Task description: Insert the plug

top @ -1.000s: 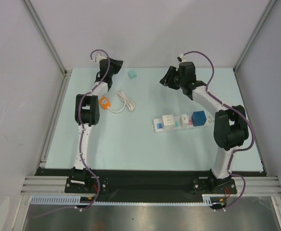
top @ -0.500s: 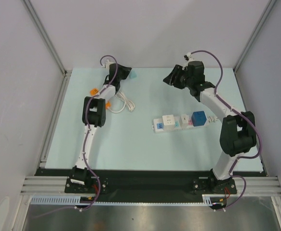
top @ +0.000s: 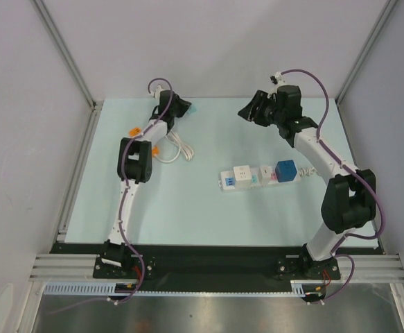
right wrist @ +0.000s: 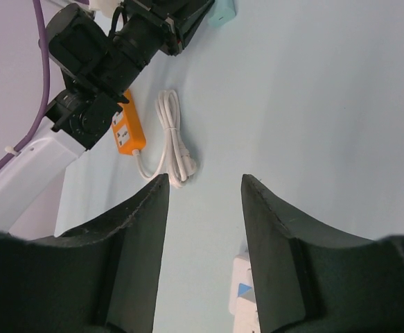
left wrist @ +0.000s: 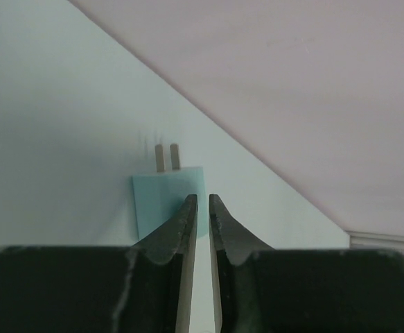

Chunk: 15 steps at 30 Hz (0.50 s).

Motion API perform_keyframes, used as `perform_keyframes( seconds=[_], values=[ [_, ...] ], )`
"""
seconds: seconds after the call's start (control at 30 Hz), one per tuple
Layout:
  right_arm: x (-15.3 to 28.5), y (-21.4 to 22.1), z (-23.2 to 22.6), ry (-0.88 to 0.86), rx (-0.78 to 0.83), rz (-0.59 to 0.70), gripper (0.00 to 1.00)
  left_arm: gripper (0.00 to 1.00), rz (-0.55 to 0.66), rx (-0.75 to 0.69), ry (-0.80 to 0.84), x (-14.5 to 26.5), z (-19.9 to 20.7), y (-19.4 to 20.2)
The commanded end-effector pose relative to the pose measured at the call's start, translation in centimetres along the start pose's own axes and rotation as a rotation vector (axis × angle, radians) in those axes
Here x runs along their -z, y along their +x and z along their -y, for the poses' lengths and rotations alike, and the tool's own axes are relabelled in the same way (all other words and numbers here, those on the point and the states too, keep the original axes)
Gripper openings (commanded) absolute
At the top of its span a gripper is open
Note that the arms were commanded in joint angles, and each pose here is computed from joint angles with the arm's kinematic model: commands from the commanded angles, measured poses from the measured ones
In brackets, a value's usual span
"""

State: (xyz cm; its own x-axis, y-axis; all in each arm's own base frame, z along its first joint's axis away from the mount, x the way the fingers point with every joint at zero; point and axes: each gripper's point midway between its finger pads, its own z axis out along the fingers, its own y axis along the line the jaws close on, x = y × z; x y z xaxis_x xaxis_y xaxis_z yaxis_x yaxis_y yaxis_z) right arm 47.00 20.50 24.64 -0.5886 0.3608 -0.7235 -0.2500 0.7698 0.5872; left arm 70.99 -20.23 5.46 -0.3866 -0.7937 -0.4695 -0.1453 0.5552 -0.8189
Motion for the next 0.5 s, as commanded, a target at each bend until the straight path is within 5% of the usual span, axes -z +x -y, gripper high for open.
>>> perform_keyframes(
  seconds=[0.0,0.23,0.47],
  values=[
    [2.2,-1.7,-1.7,-0.029,0.029,0.046,0.51,0.18,-0.121,-0.127,-0.137,2.8,-0.7,3.0],
    [3.1,-1.2,-1.8,-0.026,0.026,0.033,0.52,0.17,-0.176,-0.321,-0.118,8.4,2.5,5.4],
    [3.2,-1.0,-1.8,-0.031,0.028,0.038,0.52,0.15,0.07,-0.287,-0.082,10.4,6.3,-3.2]
  ],
)
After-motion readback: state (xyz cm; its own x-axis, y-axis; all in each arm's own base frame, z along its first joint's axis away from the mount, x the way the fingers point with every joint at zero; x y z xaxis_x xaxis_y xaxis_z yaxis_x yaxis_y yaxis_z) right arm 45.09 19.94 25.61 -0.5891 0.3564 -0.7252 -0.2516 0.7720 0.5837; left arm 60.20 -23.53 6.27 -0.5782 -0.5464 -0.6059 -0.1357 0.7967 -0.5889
